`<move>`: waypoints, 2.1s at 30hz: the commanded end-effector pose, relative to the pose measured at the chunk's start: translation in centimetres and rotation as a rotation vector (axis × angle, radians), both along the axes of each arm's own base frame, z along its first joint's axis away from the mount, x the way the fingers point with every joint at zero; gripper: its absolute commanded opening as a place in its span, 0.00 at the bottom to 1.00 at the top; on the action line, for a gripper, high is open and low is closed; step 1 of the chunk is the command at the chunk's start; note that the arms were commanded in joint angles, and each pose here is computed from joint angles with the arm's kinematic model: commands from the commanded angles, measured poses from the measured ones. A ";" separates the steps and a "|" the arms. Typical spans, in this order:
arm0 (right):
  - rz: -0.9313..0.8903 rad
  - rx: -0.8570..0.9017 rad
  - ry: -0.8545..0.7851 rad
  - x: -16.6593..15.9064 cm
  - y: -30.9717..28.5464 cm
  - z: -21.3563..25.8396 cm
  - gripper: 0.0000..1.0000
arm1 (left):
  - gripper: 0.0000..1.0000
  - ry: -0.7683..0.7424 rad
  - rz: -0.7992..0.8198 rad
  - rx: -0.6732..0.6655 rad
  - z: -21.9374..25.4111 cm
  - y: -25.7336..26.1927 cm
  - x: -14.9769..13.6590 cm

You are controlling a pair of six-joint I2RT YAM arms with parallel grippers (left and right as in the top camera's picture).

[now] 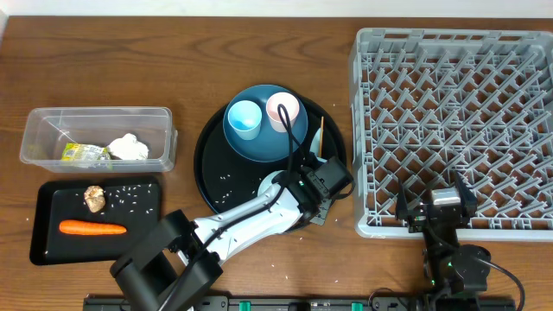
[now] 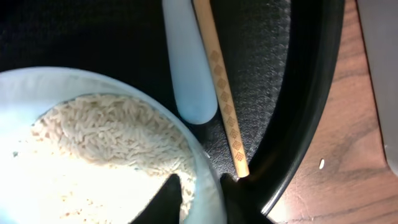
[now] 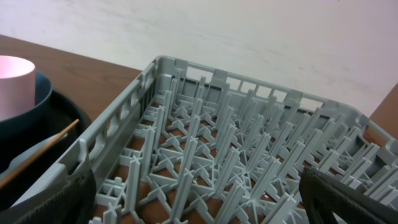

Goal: Sort waste into correct bins and load items into the dishwasher rack
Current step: 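Lower the left gripper to grasp the rim of the rice bowl, then lift the rice bowl left and tip the rice onto the black tray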

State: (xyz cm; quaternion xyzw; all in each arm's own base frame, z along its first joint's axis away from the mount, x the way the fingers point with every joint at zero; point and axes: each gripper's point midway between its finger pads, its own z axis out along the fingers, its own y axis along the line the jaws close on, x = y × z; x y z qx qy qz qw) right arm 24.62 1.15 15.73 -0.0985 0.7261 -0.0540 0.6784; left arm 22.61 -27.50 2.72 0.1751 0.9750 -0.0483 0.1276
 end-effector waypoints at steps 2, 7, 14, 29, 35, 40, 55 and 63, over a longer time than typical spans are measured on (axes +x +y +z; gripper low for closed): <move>-0.007 -0.006 0.004 0.0 -0.2 -0.2 0.99 | 0.15 -0.022 -0.004 -0.020 1.0 -0.4 0.4; -0.007 -0.006 0.004 0.0 -0.2 -0.2 0.99 | 0.06 -0.022 -0.004 -0.020 1.0 -0.4 0.4; -0.007 -0.006 0.004 0.0 -0.2 -0.2 0.99 | 0.06 -0.047 0.008 0.022 1.2 0.4 0.8; -0.007 -0.006 0.004 0.0 -0.2 -0.2 0.99 | 0.06 -0.184 -0.012 -0.096 9.3 1.5 1.0; -0.007 -0.006 0.004 0.0 -0.2 -0.2 0.99 | 0.06 -0.179 0.066 -0.078 10.9 5.1 1.5; -0.007 -0.006 0.004 0.0 -0.2 -0.2 0.99 | 0.06 -0.155 0.128 -0.014 11.4 9.6 2.2; -0.007 -0.006 0.004 0.0 -0.2 -0.2 0.99 | 0.06 -0.195 0.415 -0.074 15.6 21.4 3.5; -0.007 -0.006 0.004 0.0 -0.2 -0.2 0.99 | 0.06 -0.211 0.585 -0.159 17.0 27.3 3.1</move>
